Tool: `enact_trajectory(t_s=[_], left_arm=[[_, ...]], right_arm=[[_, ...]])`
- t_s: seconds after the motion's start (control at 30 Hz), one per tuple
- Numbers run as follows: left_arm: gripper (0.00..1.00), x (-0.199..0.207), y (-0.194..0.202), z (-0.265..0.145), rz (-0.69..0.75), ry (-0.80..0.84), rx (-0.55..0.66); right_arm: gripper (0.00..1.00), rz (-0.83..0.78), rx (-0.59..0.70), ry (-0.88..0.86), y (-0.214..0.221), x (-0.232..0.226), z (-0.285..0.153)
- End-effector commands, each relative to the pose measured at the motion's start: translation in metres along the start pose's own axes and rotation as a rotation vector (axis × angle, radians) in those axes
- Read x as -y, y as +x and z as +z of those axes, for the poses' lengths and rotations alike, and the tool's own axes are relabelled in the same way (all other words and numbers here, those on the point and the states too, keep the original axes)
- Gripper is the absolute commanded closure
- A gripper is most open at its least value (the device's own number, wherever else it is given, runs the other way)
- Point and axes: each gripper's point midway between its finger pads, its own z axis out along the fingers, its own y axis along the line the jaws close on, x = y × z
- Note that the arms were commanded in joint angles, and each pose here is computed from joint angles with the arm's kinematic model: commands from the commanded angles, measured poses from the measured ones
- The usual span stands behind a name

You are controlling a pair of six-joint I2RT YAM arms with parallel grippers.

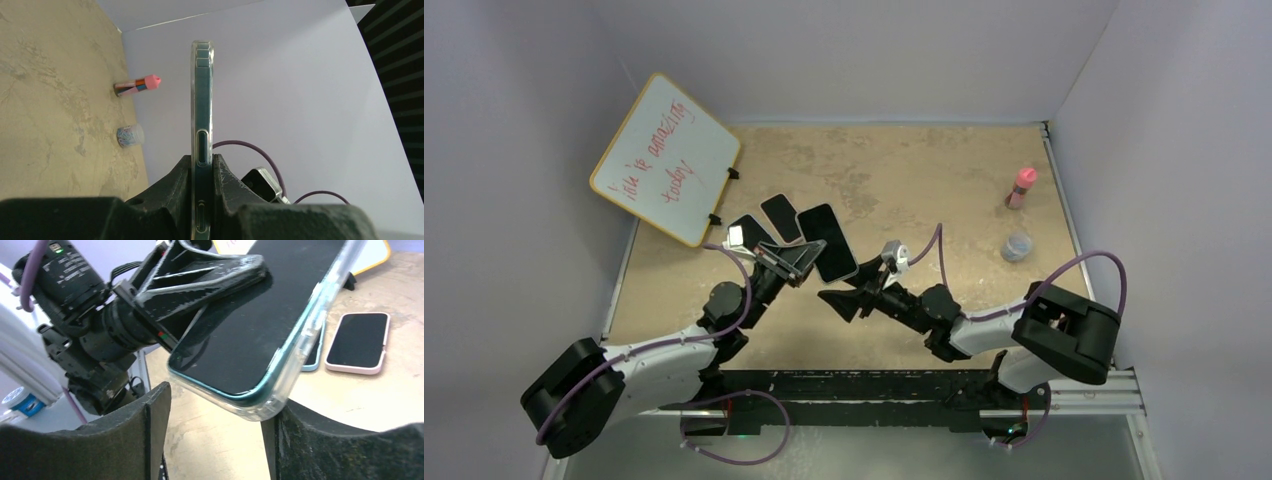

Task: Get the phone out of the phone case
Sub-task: Remove the phone case from the phone.

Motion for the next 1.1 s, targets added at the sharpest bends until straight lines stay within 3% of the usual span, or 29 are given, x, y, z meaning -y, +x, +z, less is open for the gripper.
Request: enact_trajectory(t_s=[0.0, 0.17, 0.63, 1.07], left_arm=[[1.0, 0.025, -0.004, 0.001, -0.017, 0.095, 0.02], [1.0, 0.026, -0.003, 0.001, -0.022, 0.103, 0.017], [1.0, 0.027, -0.001, -0.001, -0.03, 0.112, 0.002], [1.0, 0.024, 0.01, -0.002, -0.061, 0.074, -0.061]], right_arm=[[0.32, -0.028, 0.338, -0.244, -0.092, -0.056, -0.006], [0.3, -0.015, 0.345, -0.253, -0.096, -0.059, -0.007], [0.36, 0.063, 0.406, -0.116, -0.109, -0.033, -0.007], [0.55, 0.063, 0.382, 0.04, -0.09, 0.003, -0.005]])
